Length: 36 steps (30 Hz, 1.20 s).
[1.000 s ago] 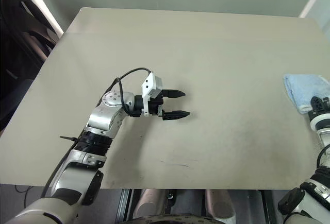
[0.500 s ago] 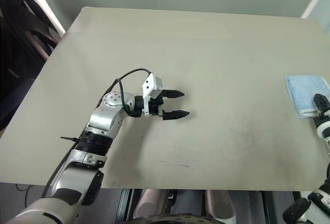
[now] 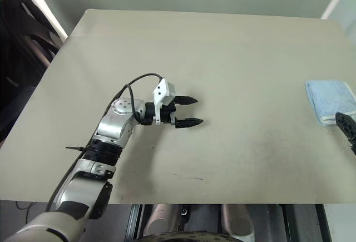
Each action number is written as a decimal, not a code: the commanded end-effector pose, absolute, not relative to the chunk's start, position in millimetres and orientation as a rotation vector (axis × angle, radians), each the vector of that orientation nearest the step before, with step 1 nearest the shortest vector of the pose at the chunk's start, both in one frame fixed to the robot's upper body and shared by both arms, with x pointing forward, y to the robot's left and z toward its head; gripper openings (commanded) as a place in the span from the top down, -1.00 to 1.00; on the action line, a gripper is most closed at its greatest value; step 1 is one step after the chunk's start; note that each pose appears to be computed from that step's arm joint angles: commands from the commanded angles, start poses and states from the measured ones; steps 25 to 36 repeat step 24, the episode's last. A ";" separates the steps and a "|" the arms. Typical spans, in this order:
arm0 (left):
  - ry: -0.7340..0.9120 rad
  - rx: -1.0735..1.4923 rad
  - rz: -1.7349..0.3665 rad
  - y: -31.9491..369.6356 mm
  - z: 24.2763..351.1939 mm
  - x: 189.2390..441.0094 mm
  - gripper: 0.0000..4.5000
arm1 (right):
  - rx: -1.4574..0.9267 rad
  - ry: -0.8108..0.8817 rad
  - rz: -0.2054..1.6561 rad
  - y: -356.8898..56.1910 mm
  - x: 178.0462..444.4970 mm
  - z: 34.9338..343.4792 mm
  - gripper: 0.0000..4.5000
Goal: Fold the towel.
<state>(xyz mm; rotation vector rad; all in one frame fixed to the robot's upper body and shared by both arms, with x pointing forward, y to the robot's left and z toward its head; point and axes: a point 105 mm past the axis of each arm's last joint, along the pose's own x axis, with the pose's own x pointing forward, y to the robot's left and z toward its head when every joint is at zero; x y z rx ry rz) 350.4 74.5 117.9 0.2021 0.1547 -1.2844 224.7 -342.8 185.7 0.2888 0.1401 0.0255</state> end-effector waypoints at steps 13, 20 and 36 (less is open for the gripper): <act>-0.119 0.075 -1.358 108.5 175.3 319.3 -1.00 | -0.270 -0.025 0.860 -173.5 259.2 214.5 -0.99; -0.060 0.077 -1.312 137.0 174.2 293.3 -1.00 | -0.264 0.006 1.042 -146.4 263.3 190.9 -0.99; -0.019 0.093 -1.266 142.9 167.6 283.9 -1.00 | -0.243 -0.016 1.089 -134.4 267.4 189.1 -0.99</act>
